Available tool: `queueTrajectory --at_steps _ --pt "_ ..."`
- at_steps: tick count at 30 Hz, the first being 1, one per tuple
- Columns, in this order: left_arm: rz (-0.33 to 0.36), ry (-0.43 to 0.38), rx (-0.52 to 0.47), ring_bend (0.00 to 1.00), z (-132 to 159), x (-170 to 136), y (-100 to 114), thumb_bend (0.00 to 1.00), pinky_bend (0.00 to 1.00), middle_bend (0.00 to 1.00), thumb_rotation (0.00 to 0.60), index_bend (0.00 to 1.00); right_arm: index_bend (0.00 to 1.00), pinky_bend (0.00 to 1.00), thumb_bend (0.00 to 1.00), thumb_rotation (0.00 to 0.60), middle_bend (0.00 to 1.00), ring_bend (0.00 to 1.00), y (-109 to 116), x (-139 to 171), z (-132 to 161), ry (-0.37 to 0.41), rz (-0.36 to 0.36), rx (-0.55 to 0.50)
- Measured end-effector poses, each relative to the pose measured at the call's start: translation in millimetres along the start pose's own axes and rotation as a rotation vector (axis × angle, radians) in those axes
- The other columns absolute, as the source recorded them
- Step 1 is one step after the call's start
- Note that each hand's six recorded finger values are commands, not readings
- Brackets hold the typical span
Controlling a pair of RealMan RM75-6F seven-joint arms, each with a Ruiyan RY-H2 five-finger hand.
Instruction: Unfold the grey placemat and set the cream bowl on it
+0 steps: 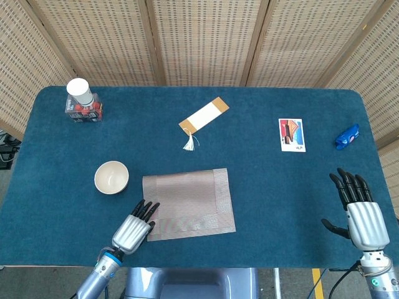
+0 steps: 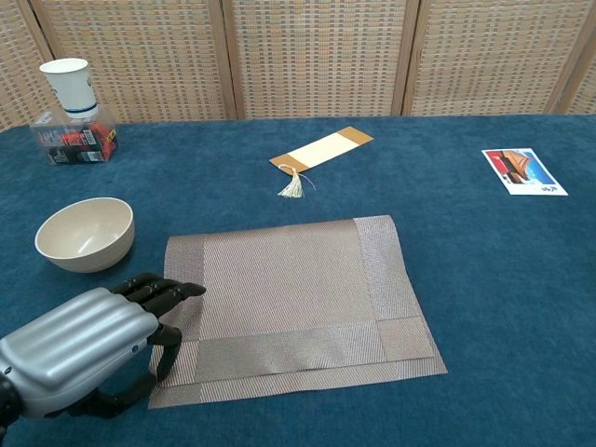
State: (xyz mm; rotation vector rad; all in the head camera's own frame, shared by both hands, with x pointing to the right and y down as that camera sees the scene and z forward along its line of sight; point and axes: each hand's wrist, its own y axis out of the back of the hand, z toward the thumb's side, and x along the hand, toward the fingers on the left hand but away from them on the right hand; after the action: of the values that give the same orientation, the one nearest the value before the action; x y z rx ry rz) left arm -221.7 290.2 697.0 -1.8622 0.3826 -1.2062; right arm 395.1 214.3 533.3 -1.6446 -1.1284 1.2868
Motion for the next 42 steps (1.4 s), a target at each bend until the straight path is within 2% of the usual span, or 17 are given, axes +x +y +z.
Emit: queueTrajectory --at_steps 9,18,27,33,37,42 --pt "0.024 0.012 -0.006 0.00 -4 1 8 0.54 0.00 0.00 0.600 0.56 0.04 0.00 0.02 0.600 0.00 0.00 1 0 -1 -0.002 0.001 -0.003" --pt "0.087 0.048 -0.007 0.00 -23 6 40 0.54 0.00 0.00 0.600 0.57 0.04 0.00 0.02 0.600 0.00 0.00 3 1 -1 -0.004 -0.006 -0.008" --pt "0.168 0.128 -0.047 0.00 -60 29 99 0.54 0.00 0.00 0.600 0.58 0.04 0.00 0.02 0.600 0.00 0.00 5 -4 -11 -0.044 -0.007 -0.014" --pt "0.181 0.206 -0.105 0.00 -90 56 133 0.54 0.00 0.00 0.600 0.58 0.04 0.00 0.02 0.600 0.00 0.00 9 -7 -17 -0.067 -0.014 -0.016" --pt "0.197 0.264 -0.135 0.00 -111 82 158 0.54 0.00 0.00 0.600 0.58 0.04 0.00 0.02 0.600 0.00 0.00 11 -10 -20 -0.079 -0.019 -0.012" --pt "0.243 0.320 -0.109 0.00 -131 116 186 0.55 0.00 0.00 0.600 0.59 0.04 0.00 0.02 0.600 0.00 0.00 12 -12 -21 -0.084 -0.027 0.000"
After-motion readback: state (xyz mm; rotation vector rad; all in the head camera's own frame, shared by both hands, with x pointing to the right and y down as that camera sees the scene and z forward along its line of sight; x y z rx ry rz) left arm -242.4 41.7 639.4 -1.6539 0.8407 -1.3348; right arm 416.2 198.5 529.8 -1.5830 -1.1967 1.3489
